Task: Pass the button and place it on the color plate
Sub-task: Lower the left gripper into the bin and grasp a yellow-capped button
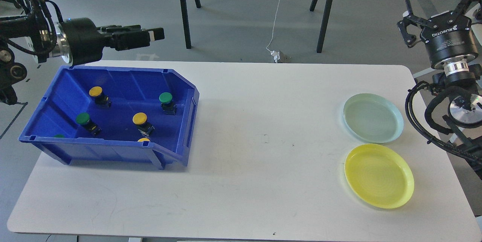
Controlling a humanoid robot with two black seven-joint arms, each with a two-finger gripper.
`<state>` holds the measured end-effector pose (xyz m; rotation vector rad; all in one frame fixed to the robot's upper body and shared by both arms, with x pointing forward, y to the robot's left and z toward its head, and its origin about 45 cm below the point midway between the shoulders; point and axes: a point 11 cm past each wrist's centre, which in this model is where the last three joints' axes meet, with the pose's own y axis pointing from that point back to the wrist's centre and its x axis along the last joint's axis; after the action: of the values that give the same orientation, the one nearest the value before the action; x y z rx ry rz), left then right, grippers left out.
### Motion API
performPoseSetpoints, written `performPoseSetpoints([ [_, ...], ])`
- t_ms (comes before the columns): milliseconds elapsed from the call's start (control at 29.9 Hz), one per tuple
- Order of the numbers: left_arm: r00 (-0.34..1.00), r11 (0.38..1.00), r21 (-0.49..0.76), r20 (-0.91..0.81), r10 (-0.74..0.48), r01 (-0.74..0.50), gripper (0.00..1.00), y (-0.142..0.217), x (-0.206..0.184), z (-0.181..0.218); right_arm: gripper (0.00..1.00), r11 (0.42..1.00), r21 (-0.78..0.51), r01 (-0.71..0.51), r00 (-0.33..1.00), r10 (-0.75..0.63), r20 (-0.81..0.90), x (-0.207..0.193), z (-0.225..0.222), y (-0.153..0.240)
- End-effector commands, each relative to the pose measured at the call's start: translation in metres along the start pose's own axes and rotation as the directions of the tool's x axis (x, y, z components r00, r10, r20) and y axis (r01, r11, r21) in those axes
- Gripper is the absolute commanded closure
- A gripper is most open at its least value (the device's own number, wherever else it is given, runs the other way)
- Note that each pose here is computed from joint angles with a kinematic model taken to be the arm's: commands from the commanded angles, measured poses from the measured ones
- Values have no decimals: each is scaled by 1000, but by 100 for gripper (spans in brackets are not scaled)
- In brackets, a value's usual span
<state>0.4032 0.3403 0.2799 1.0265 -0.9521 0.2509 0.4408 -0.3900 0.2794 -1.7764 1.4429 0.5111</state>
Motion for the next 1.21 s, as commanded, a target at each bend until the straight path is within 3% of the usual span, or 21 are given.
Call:
performPoseSetpoints([
  [0,988,989,61,70,-138,134,0,-9,-49,-20,1,1000,-2,-11,1000,11,-6,4,-1,4],
  [335,979,977,74,44,-202,198,1,-42,-102,-27,1,999,-4,-40,999,39,-15,15,-1,11],
  [1172,974,968,119,22,-224,220,5,-64,-121,-37,1,998,-7,-69,997,69,-26,26,-4,22],
])
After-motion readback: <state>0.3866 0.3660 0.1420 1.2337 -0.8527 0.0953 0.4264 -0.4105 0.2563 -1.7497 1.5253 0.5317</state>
